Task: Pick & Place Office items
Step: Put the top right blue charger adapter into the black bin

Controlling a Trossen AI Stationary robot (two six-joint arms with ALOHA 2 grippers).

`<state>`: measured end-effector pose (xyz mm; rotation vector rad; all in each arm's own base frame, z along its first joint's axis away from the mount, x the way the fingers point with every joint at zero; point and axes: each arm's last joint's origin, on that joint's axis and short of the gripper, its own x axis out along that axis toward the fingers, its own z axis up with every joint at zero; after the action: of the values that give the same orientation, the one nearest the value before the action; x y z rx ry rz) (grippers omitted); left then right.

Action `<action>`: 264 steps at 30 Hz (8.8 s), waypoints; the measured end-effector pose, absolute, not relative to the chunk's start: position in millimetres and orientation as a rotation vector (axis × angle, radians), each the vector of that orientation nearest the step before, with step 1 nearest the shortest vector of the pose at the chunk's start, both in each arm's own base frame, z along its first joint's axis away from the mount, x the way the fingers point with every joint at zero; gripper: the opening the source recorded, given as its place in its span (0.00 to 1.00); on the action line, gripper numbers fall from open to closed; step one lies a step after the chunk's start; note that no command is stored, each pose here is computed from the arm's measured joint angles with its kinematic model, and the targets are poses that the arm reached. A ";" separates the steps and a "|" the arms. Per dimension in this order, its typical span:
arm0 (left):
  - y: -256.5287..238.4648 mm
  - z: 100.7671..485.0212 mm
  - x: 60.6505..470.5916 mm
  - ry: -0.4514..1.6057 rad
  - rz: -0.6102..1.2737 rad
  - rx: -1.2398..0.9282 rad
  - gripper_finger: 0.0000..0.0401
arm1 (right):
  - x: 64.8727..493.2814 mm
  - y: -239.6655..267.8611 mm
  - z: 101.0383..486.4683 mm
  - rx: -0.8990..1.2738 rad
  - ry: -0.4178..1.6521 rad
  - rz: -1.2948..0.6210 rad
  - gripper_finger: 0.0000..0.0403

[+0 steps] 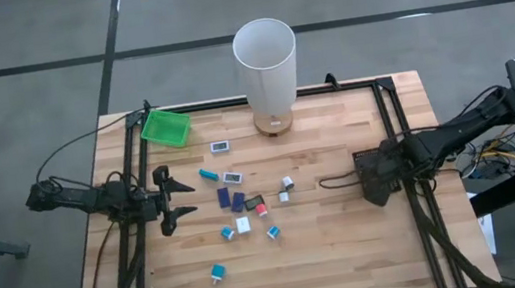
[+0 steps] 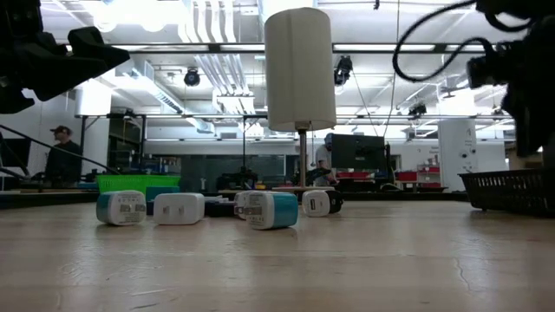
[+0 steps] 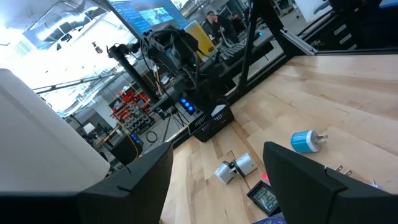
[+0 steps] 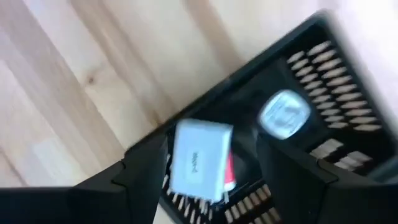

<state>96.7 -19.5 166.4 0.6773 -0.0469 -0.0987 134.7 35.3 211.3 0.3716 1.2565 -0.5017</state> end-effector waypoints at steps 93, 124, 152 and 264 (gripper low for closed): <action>-19.7 165.6 97.1 -0.039 -0.102 0.679 0.64 | 394.7 114.3 148.5 -0.526 0.923 0.366 0.58; -19.7 165.7 97.1 -0.040 -0.101 0.679 0.64 | 397.8 108.3 147.4 -0.378 0.926 0.381 0.43; -19.7 165.6 97.1 -0.039 -0.102 0.679 0.64 | 398.8 99.2 124.7 -0.307 0.974 0.452 0.45; -19.7 165.2 97.5 -0.034 -0.103 0.680 0.64 | 153.3 7.9 194.3 1.116 0.909 -1.314 0.35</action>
<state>97.5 -19.7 165.2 0.6798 -0.0340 -0.1032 153.3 7.9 194.3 1.1156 0.9095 -1.3139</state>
